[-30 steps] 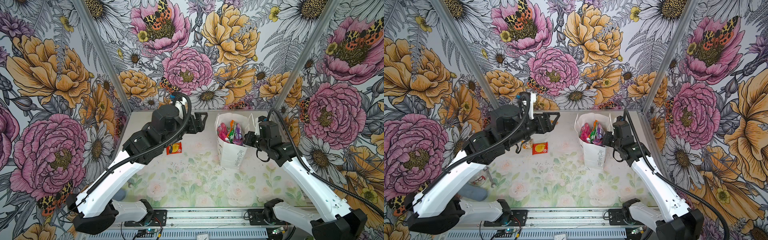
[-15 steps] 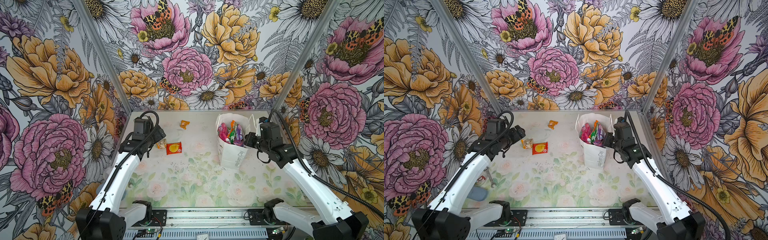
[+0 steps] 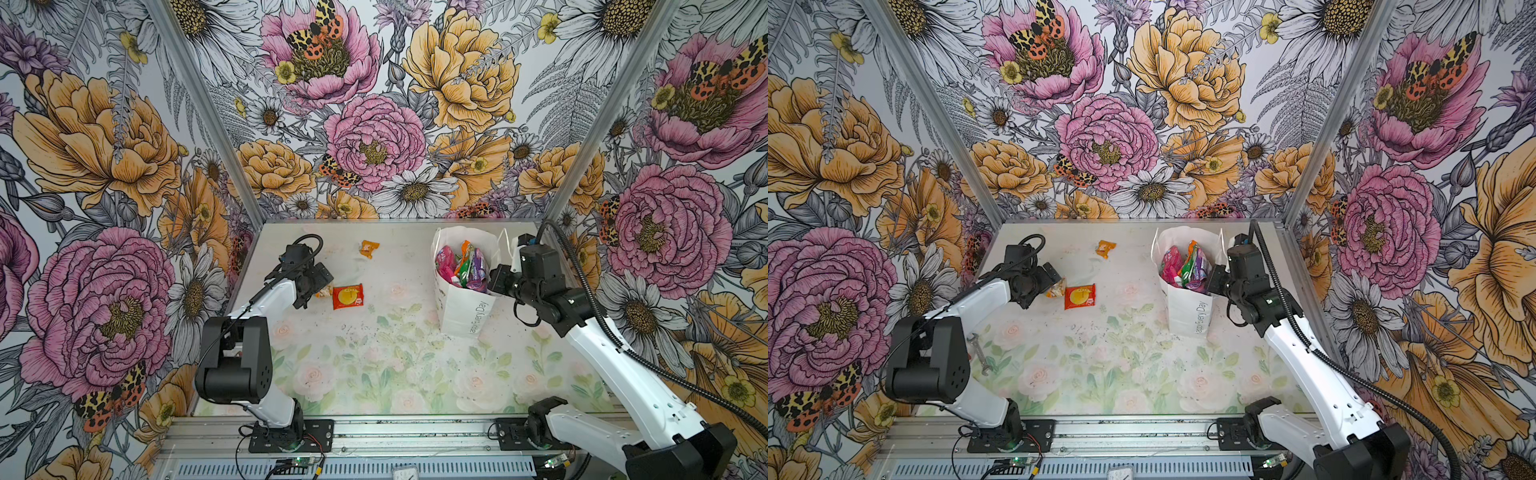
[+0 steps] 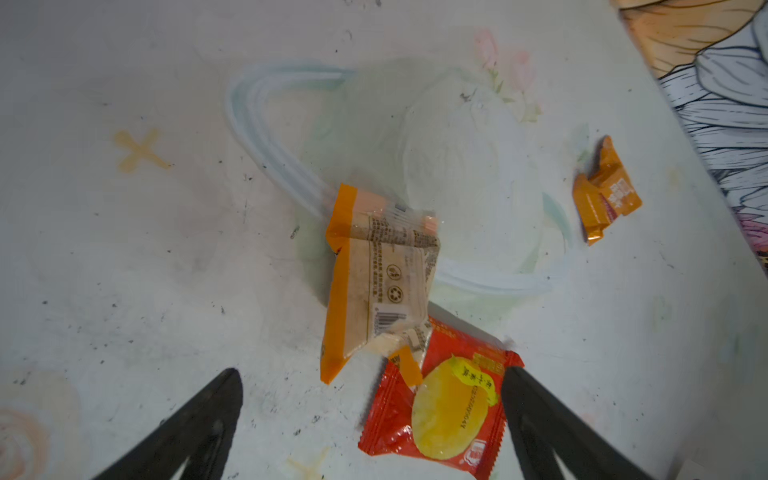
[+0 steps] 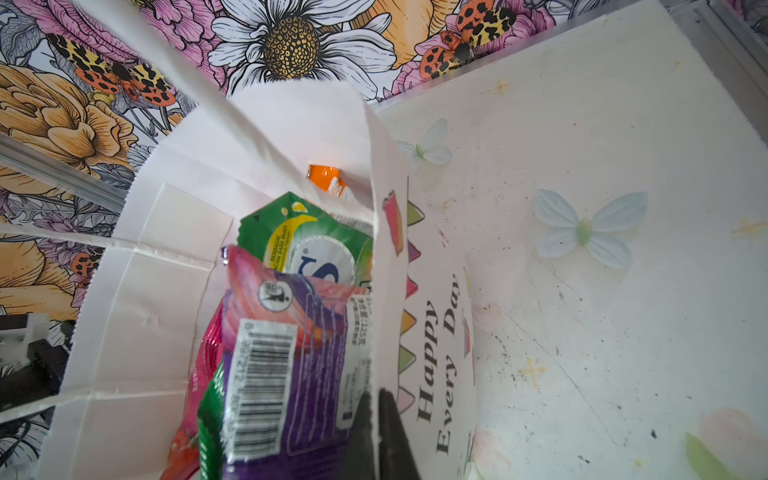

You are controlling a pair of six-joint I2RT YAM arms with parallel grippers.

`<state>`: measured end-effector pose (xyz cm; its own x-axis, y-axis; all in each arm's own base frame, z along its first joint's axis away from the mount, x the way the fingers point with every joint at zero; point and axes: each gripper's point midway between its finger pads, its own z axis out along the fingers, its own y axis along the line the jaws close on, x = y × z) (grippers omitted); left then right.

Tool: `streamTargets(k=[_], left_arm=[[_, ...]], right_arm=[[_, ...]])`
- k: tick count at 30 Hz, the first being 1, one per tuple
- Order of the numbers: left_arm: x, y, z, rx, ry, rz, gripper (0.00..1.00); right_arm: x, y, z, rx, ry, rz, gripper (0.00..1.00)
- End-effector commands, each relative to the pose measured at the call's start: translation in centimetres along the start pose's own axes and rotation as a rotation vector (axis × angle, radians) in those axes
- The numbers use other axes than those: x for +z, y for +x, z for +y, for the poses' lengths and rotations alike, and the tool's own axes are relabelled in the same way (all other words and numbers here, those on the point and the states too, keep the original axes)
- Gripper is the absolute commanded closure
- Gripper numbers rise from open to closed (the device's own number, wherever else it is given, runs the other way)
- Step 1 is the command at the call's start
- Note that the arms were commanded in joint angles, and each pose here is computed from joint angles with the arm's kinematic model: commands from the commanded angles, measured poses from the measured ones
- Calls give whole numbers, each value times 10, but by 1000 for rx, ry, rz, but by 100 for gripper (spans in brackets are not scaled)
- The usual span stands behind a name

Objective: Place the snacks into the paper bag
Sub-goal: 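Grasp the clear orange-edged bread packet with the left gripper and lift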

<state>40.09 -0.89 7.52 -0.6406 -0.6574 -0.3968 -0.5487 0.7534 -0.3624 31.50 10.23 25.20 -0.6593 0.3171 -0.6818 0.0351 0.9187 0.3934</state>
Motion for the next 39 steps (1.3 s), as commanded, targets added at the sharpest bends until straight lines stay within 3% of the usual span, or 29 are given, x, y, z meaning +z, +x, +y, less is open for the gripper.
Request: streamTargets(k=[1, 6, 15, 23, 30, 39], left_arm=[[9, -19, -23, -33, 104, -30, 3], [30, -14, -24, -49, 127, 1, 15], [40, -6, -11, -67, 130, 9, 52], [20, -11, -26, 14, 165, -39, 60], [-2, -13, -37, 82, 152, -101, 74], [-35, -12, -59, 146, 179, -156, 78]], right_arm=[[-3, -14, 8, -10, -38, -57, 100], [1, -10, 6, -11, -31, -45, 100], [2, -9, 5, -10, -27, -43, 100], [1, -9, 5, -3, -33, -41, 100], [-2, -9, 5, 0, -38, -48, 100], [-3, -10, 5, 2, -38, -50, 100]])
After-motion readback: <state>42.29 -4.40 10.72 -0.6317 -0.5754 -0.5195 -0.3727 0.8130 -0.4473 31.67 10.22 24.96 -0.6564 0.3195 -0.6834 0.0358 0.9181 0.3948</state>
